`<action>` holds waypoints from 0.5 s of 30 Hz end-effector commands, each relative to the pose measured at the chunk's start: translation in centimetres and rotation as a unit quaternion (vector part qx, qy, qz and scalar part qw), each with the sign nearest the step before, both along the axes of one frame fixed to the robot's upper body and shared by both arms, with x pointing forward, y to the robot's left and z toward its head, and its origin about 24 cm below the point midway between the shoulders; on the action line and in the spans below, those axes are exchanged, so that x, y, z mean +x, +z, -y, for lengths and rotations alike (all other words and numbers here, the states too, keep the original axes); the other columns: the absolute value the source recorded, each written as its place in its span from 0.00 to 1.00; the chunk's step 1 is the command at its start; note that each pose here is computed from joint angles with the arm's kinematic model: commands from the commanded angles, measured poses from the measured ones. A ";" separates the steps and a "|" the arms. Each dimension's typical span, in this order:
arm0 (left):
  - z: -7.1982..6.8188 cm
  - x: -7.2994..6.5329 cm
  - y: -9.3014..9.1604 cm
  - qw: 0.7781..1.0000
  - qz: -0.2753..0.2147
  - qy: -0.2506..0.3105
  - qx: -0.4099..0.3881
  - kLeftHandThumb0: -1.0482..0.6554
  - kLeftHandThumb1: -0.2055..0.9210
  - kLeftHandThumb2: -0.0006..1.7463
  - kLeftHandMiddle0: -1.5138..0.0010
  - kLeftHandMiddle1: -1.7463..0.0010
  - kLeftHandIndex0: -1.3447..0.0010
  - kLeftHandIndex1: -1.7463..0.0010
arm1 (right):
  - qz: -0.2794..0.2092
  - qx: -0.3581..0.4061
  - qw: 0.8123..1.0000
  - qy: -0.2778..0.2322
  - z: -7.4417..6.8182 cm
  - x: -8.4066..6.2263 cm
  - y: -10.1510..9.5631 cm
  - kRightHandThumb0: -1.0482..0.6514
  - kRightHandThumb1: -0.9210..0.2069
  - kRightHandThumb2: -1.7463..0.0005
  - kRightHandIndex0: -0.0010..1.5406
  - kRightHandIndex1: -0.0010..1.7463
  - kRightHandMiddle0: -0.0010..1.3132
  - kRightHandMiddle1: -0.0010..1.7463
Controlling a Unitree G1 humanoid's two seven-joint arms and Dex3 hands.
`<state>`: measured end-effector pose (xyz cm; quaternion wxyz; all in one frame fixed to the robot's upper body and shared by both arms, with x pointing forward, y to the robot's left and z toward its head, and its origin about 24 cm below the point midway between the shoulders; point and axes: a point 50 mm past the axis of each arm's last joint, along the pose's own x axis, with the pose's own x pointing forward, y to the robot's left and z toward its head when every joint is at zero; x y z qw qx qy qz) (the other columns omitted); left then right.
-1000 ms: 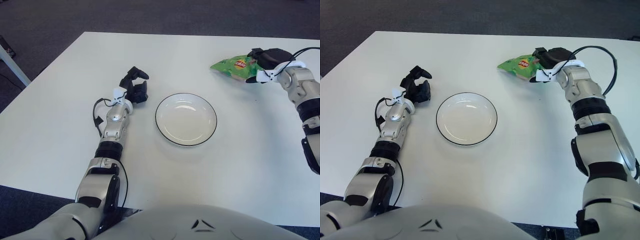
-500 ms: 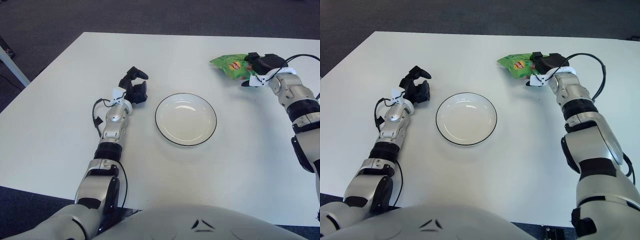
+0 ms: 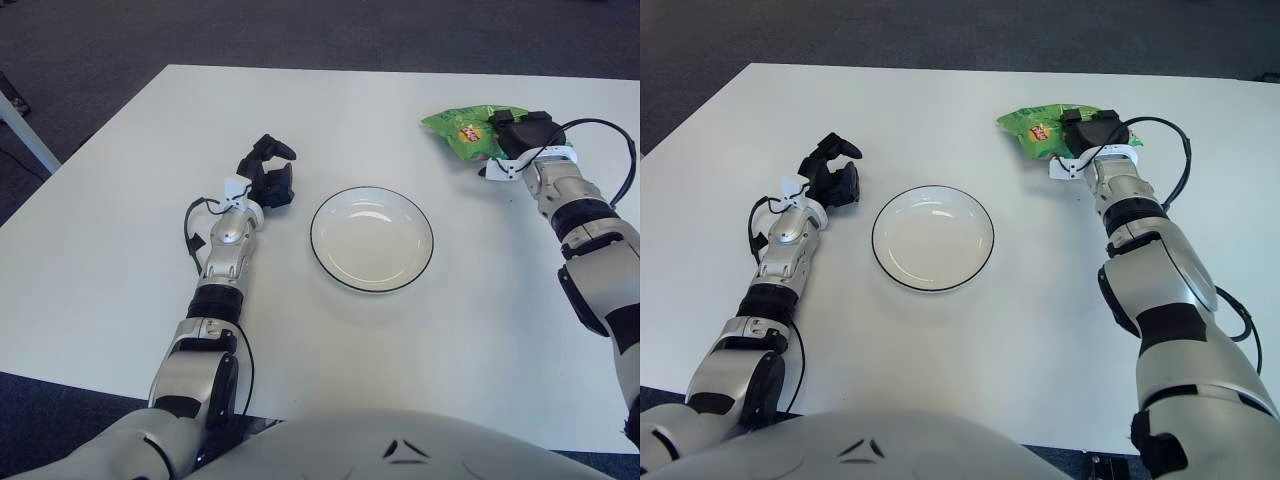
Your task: Put the snack into the plate.
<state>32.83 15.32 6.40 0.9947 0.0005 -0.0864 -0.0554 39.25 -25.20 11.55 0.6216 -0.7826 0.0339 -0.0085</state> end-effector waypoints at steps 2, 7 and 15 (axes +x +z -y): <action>-0.5 -1.9 -3.6 0.998 -0.056 0.009 0.002 0.37 0.67 0.59 0.20 0.00 0.67 0.00 | -0.018 -0.028 0.999 -0.019 0.1 -1.0 -2.9 0.14 0.02 0.82 0.14 0.08 0.00 0.41; -0.4 -1.8 -3.6 0.998 -0.055 0.010 0.002 0.37 0.67 0.59 0.20 0.00 0.67 0.00 | 0.029 -0.042 0.998 -0.021 0.4 -1.4 -3.0 0.30 0.28 0.62 0.11 0.63 0.01 0.71; -0.3 -1.8 -3.6 0.998 -0.055 0.014 0.001 0.37 0.67 0.59 0.20 0.00 0.67 0.00 | 0.125 -0.014 0.992 0.011 -0.3 -1.8 -2.9 0.63 0.49 0.37 0.41 0.76 0.34 0.98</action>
